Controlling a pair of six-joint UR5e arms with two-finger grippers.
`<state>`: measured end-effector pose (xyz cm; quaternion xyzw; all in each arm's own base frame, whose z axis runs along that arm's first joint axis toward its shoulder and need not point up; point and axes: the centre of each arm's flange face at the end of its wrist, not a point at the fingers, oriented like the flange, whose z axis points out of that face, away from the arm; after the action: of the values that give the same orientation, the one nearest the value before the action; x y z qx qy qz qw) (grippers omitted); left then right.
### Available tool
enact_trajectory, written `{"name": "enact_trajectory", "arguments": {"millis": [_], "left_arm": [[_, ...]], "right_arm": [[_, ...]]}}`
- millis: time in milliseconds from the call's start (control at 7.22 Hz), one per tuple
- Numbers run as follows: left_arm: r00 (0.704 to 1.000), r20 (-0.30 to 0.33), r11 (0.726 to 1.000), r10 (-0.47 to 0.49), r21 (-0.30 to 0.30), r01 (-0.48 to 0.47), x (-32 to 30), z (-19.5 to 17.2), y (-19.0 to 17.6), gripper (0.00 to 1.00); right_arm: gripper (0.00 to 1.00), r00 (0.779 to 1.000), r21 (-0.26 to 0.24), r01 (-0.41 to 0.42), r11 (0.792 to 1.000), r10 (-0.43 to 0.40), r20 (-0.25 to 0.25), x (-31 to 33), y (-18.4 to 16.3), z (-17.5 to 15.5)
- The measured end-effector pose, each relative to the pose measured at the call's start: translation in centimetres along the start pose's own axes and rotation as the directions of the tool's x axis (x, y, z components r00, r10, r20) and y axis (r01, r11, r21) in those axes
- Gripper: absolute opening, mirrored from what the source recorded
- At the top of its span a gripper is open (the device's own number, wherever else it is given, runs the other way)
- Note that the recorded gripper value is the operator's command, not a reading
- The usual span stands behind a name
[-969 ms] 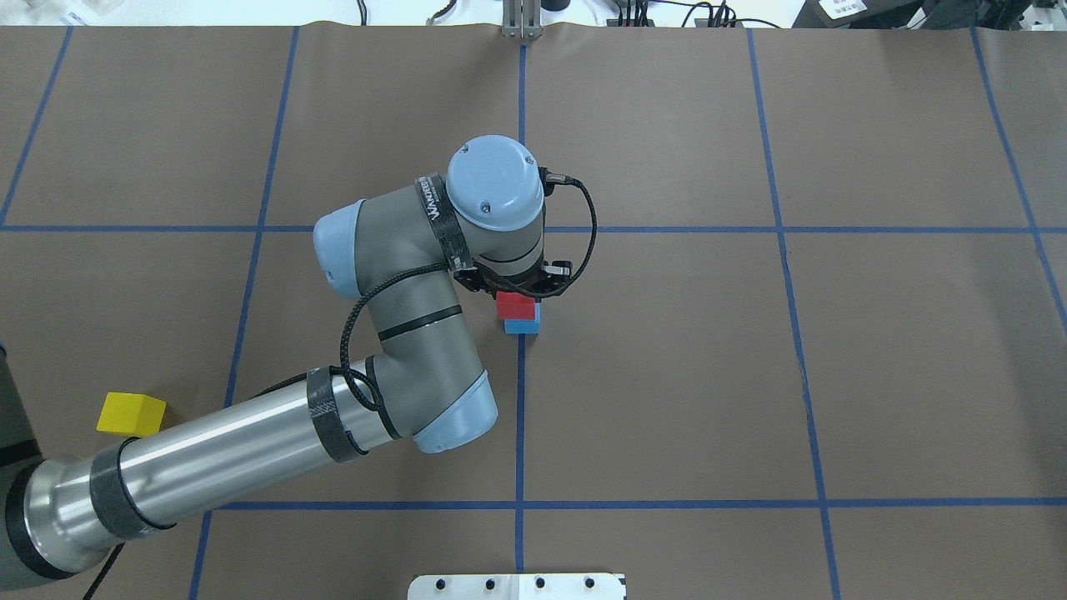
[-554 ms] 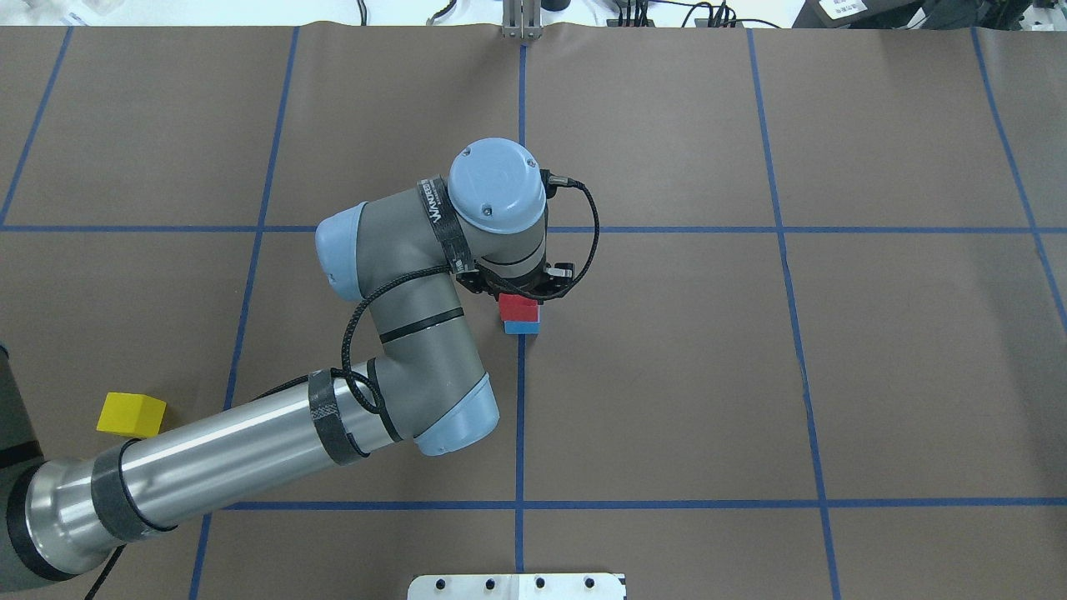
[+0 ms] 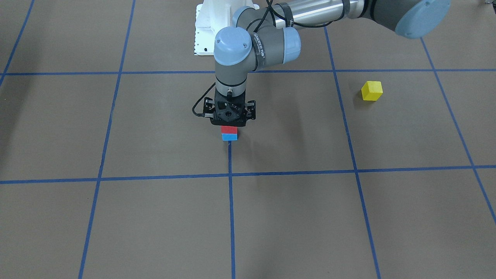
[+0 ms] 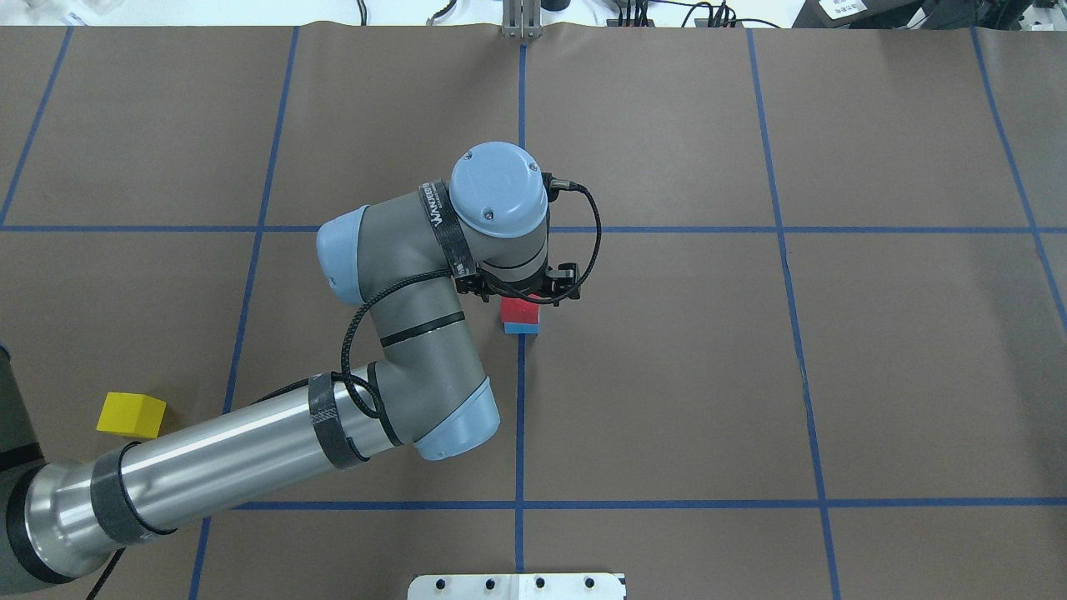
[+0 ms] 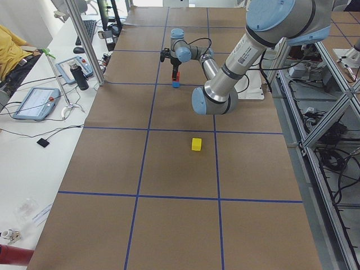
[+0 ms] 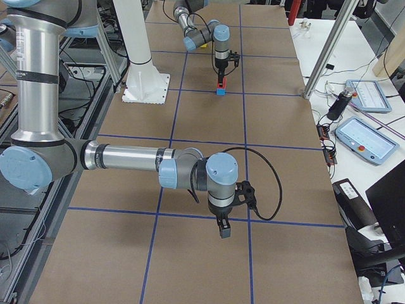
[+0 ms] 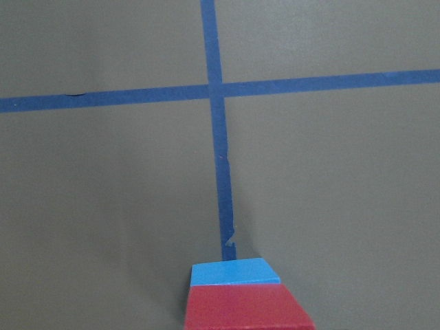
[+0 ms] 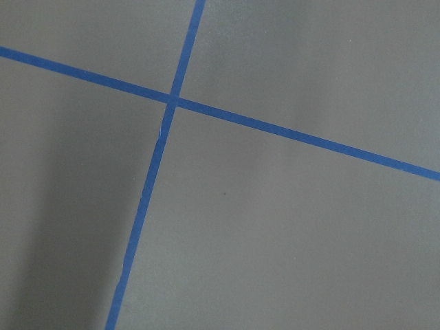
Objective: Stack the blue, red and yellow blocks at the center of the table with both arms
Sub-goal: 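Lower the red cube onto the blue cube and open the left gripper, then move the left gripper to the yellow cube and grasp it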
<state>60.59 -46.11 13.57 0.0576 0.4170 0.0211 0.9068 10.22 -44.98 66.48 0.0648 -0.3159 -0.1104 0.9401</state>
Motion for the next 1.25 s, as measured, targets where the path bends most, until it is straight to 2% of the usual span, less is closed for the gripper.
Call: {"name": "enact_trajectory", "arguments": {"millis": [277, 415, 692, 969, 1246], "left_arm": [[1.000, -0.013, 1.000, 0.019, 0.001, -0.019, -2.8, -4.7, -0.1, 1.00], [0.998, -0.010, 0.999, 0.055, 0.000, -0.055, -7.2, -7.6, 0.5, 1.00], [0.995, 0.012, 0.995, 0.098, 0.008, -0.098, -18.8, -11.5, 4.7, 1.00], [0.995, 0.058, 0.997, 0.075, -0.010, -0.074, -29.3, -12.3, 10.0, 1.00], [0.997, 0.056, 0.998, 0.059, -0.004, -0.059, -38.5, -10.7, 14.4, 1.00]], "right_arm": [[1.00, 1.000, -0.001, -0.001, 1.000, 0.001, 0.000, 0.0, 0.0, 0.0], [1.00, 1.000, 0.000, 0.000, 1.000, 0.000, 0.001, 0.0, 0.0, 0.0], [1.00, 1.000, 0.001, 0.000, 1.000, 0.000, 0.001, 0.0, 0.0, 0.0], [1.00, 1.000, 0.001, 0.000, 1.000, 0.000, 0.001, 0.0, 0.0, 0.0], [1.00, 1.000, -0.002, 0.000, 1.000, 0.000, 0.001, 0.0, 0.2, 0.1]]}}
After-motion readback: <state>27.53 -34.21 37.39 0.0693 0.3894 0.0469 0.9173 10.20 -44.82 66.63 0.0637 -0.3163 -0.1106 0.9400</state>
